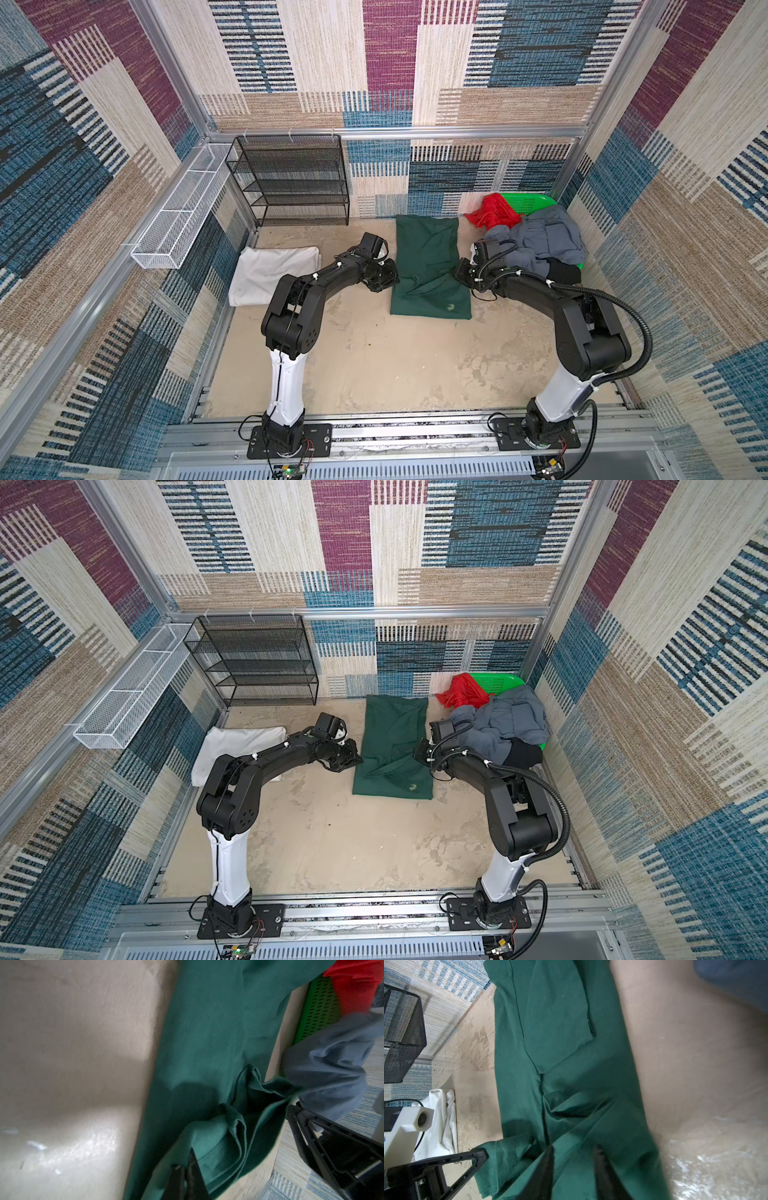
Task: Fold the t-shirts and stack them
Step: 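Lower the folded end onto the strip and open both grippers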
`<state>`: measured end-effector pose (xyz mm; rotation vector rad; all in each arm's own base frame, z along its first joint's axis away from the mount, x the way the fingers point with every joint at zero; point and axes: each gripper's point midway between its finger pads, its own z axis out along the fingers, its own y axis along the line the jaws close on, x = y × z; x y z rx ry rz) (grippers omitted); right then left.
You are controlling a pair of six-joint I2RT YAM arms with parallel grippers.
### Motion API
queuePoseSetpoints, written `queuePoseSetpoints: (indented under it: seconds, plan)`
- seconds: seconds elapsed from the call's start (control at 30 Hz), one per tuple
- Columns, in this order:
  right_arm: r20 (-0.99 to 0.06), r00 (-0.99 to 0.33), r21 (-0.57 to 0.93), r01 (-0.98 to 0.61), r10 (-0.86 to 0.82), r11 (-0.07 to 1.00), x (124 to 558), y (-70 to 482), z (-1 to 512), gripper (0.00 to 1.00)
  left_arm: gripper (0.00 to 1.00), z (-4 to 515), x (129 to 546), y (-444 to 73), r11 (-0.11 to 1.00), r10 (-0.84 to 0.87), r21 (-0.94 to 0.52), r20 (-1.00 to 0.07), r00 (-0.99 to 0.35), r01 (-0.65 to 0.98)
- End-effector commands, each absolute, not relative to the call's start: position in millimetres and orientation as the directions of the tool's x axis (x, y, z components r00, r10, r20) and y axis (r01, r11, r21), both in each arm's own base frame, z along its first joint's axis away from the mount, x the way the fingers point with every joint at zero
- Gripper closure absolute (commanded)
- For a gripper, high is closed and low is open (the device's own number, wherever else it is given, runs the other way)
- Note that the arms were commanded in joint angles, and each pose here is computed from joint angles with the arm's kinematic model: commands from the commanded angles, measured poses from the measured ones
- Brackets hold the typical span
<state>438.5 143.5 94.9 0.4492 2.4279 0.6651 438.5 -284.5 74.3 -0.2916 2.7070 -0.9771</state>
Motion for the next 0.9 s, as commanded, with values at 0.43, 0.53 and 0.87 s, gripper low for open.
queuePoseSetpoints:
  seconds: [0.43, 0.53, 0.87]
  plan:
    - [-0.49, -0.805, 0.537, 0.022, 0.334, 0.843, 389, 155, 122, 0.06, 0.18, 136, 439, -280, 0.746, -0.223, -0.664, -0.324, -0.92, 0.053]
    - [-0.481, -0.835, 0.543, -0.044, 0.267, 0.839, 375, 180, 123, 0.11, 0.12, 145, 433, -266, 0.781, -0.227, -0.622, -0.365, -0.903, 0.055]
    - [-0.394, -0.917, 0.524, -0.168, 0.063, 0.835, 365, 259, 75, 0.3, 0.02, 183, 405, -224, 0.828, -0.278, -0.557, -0.506, -0.817, 0.064]
